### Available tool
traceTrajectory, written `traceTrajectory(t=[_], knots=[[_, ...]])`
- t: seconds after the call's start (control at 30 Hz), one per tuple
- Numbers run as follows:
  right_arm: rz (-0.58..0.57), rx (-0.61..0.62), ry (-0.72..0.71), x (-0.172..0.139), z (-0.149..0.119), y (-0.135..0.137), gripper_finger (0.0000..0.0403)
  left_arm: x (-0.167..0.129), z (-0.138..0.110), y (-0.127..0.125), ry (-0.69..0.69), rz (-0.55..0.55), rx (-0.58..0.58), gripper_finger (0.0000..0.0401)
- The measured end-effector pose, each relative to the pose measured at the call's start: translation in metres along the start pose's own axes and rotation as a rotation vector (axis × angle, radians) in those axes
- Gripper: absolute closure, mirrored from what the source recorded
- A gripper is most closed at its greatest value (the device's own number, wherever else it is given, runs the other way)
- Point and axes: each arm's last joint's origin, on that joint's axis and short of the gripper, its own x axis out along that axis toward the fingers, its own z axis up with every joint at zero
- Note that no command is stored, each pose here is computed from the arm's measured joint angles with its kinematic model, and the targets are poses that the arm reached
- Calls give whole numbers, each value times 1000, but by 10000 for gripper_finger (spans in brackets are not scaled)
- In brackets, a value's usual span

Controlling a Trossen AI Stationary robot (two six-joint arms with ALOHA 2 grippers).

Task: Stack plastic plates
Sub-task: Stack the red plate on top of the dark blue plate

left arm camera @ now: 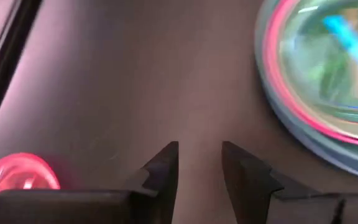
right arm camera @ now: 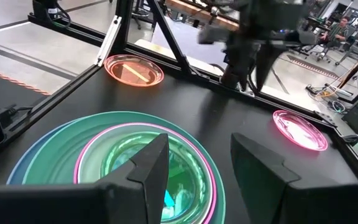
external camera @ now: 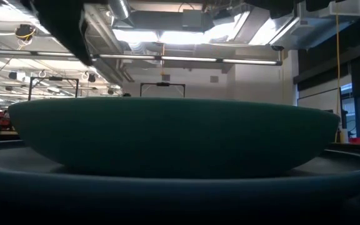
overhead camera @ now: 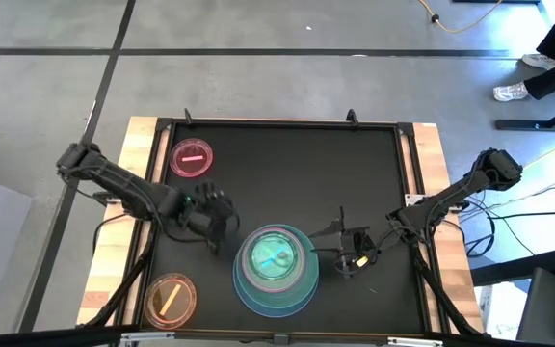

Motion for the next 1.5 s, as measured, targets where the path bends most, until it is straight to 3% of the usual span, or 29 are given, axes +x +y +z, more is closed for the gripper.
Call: traceTrajectory(t=[0.23,0.5,0.67,0.9,1.1,1.23,1.5], knots=[[-7,-1,2,0,0,0,236,21,-21,45,56,109,-142,286],[-6,-10,8,0,-1,0,236,36,-26,63,104,176,-219,283],[-6,-10,8,0,-1,0,236,40,-27,73,137,208,-293,252],[-3,-17,23,0,-2,0,236,42,-26,78,151,204,-322,202],[-4,-20,31,0,-3,0,236,42,-25,75,141,175,-318,198],[-4,-18,27,0,-3,0,236,44,-24,77,130,212,-283,197],[-16,-14,25,1,-3,-2,236,70,-27,99,316,296,-281,197]])
